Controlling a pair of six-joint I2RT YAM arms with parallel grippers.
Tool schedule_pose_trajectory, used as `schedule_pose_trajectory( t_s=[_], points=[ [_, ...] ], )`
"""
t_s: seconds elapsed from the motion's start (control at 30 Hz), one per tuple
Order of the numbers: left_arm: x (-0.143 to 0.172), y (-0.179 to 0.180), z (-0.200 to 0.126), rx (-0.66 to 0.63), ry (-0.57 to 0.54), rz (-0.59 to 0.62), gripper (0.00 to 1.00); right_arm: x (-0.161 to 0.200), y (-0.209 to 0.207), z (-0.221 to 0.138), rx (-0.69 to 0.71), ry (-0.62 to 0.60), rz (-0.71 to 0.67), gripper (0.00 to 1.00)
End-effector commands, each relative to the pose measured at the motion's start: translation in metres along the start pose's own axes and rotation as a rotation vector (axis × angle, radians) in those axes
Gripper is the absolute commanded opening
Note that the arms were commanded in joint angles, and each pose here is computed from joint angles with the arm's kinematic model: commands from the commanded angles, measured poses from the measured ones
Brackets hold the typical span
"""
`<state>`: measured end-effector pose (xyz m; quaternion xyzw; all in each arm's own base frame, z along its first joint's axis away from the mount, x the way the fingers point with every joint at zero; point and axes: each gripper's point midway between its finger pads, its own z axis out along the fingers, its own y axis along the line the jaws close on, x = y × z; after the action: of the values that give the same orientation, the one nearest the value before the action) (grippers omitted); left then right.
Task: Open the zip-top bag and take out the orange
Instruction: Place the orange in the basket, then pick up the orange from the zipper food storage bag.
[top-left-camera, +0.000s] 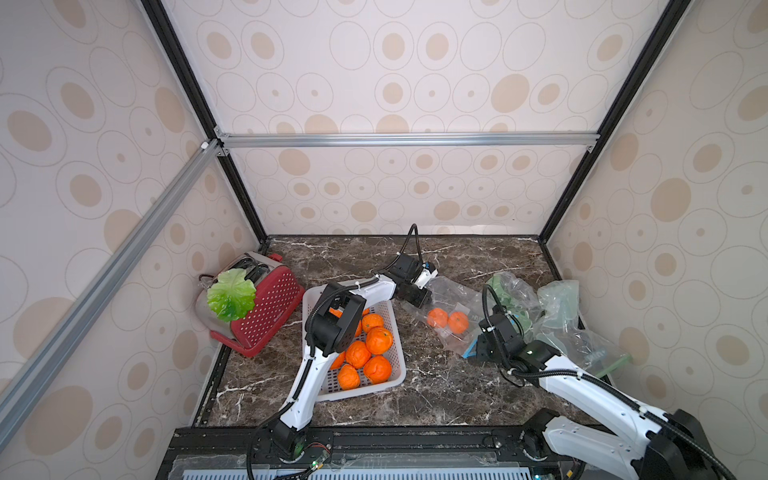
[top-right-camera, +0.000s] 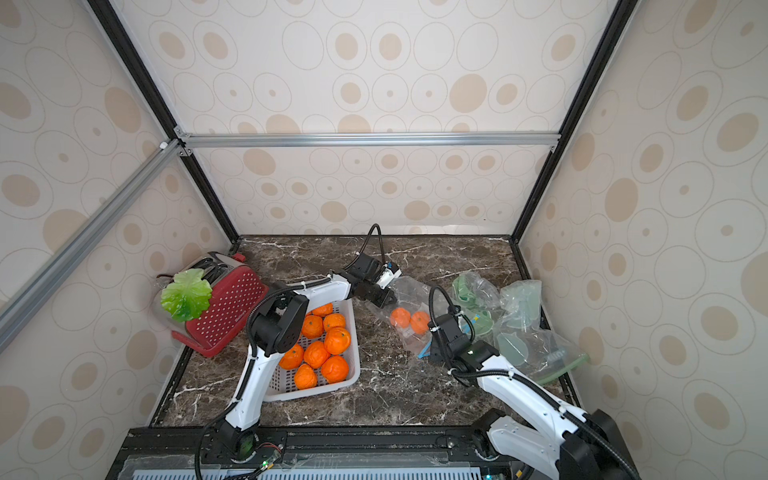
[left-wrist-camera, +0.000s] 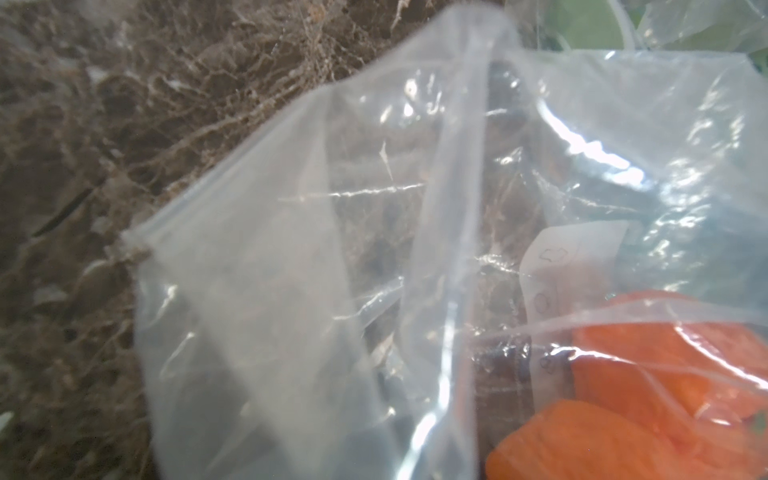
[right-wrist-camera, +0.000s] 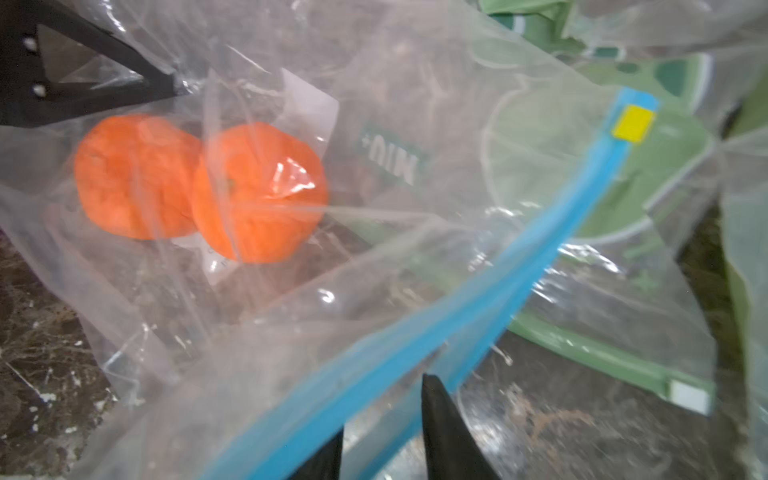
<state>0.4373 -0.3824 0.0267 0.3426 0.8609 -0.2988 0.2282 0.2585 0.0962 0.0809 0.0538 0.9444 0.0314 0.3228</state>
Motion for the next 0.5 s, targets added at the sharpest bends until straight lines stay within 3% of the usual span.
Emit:
schedule_pose_trajectory(
  t_s=[0.0, 0.1, 0.23, 0.47],
  points=[
    [0.011, 0.007, 0.005, 0.006, 0.028, -0.004, 0.00, -0.035, 0.039, 0.009, -0.168, -0.120, -0.044, 0.42],
    [0.011, 0.006, 0.006, 0.011, 0.029, -0.003, 0.00, -0.043, 0.050, 0.021, -0.196, -0.122, -0.085, 0.51],
    [0.011, 0.005, 0.007, 0.018, 0.033, -0.005, 0.00, -0.051, 0.062, 0.040, -0.224, -0.116, -0.109, 0.71],
    [0.011, 0.004, 0.007, 0.024, 0.032, 0.001, 0.00, -0.061, 0.075, 0.071, -0.243, -0.061, -0.117, 0.84]
  ],
)
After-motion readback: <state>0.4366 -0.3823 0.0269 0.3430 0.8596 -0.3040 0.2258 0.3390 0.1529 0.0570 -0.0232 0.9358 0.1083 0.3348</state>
